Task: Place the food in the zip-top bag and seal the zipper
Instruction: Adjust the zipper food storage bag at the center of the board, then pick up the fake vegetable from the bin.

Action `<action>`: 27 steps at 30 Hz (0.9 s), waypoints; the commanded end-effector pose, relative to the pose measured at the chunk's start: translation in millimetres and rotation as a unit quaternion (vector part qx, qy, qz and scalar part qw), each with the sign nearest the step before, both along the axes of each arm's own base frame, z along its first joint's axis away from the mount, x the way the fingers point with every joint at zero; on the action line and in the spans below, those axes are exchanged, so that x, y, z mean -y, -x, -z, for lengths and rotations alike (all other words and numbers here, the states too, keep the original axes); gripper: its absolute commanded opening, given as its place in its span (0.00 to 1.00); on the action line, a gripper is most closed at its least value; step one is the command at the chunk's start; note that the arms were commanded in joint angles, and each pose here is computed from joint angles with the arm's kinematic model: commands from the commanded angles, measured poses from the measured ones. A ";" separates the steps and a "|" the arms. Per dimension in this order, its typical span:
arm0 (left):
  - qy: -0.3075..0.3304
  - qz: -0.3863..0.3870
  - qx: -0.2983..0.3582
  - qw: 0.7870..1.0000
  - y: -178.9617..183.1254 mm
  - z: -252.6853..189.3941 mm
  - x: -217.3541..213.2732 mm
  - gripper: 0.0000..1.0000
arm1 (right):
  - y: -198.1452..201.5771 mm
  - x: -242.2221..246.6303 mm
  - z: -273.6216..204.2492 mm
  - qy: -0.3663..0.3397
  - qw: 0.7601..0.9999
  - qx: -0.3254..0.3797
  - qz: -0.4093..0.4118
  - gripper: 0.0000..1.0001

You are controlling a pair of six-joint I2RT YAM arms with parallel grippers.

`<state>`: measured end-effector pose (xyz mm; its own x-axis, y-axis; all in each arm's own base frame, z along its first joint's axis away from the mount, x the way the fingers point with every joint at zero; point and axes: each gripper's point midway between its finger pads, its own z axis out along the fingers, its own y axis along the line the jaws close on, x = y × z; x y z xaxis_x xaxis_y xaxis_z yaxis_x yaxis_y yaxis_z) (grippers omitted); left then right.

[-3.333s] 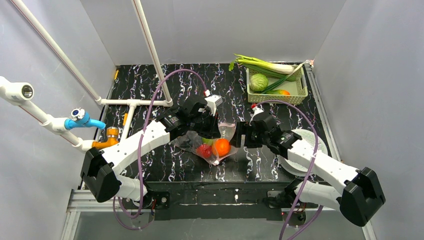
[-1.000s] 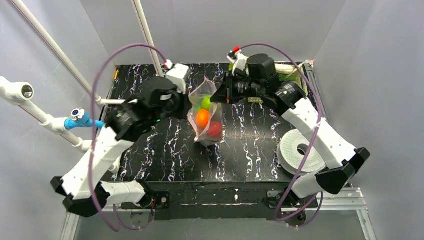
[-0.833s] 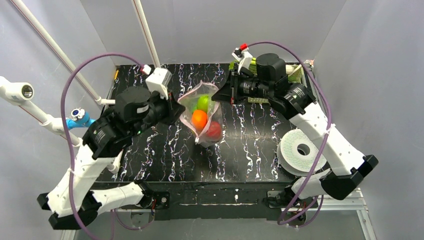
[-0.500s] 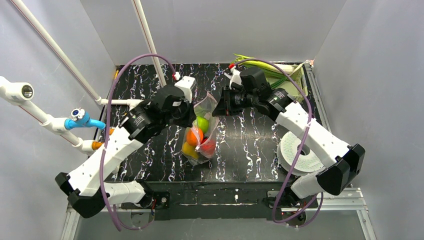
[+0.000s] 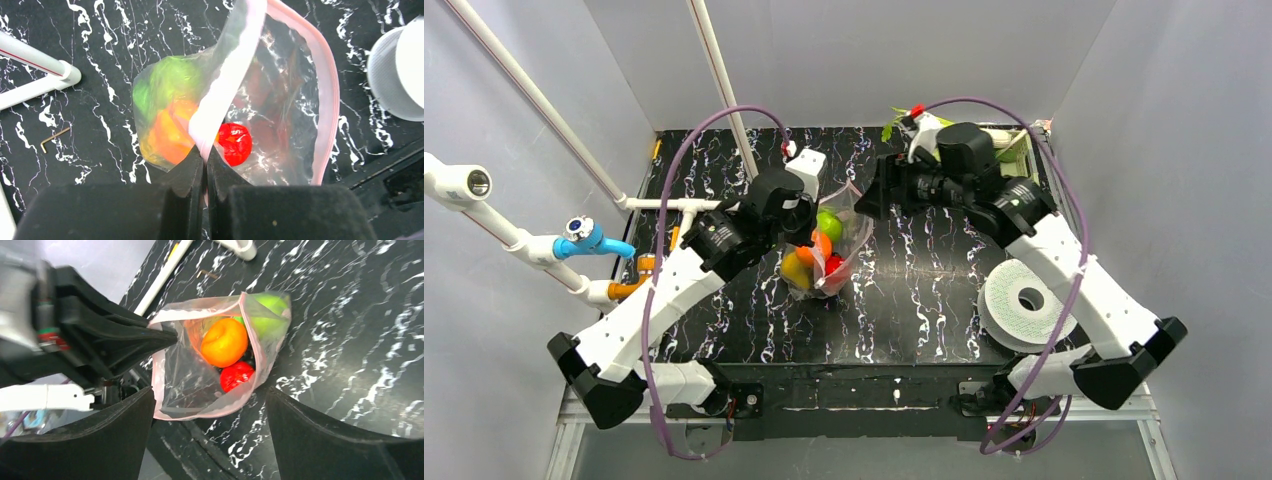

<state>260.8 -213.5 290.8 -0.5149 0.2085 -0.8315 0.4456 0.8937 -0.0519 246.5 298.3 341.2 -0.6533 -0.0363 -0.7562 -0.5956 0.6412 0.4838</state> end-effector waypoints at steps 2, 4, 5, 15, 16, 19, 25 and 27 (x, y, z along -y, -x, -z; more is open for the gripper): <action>0.000 -0.010 0.002 1.000 -15.4 10.9 -4.2 0.00 | -20.3 44.2 -56.3 -0.019 0.990 0.109 0.082 0.90; 0.021 -0.008 -0.018 1.000 -15.1 16.0 -5.1 0.00 | -33.5 60.0 -57.3 -0.021 0.985 0.118 0.121 0.91; 0.028 -0.008 -0.022 0.999 -15.6 18.2 -6.3 0.00 | -42.8 68.8 -54.2 -0.021 0.982 0.119 0.144 0.92; 0.052 0.008 -0.047 0.998 -7.7 31.6 -0.6 0.00 | -178.9 158.5 34.7 0.021 0.923 0.040 0.381 0.95; 0.054 0.010 -0.050 0.997 -7.3 32.9 1.3 0.00 | -192.7 163.9 43.8 0.026 0.919 0.032 0.391 0.95; 0.057 0.015 -0.062 0.996 -6.5 37.1 5.6 0.00 | -233.6 176.2 72.2 0.041 0.916 0.005 0.399 0.97; 0.062 0.018 -0.074 0.995 -6.0 42.1 10.3 0.00 | -295.6 194.6 116.9 0.043 0.929 -0.051 0.365 0.98; 0.070 0.030 -0.081 0.994 -2.1 41.5 14.5 0.00 | -309.3 200.1 129.9 0.024 0.929 -0.078 0.361 0.98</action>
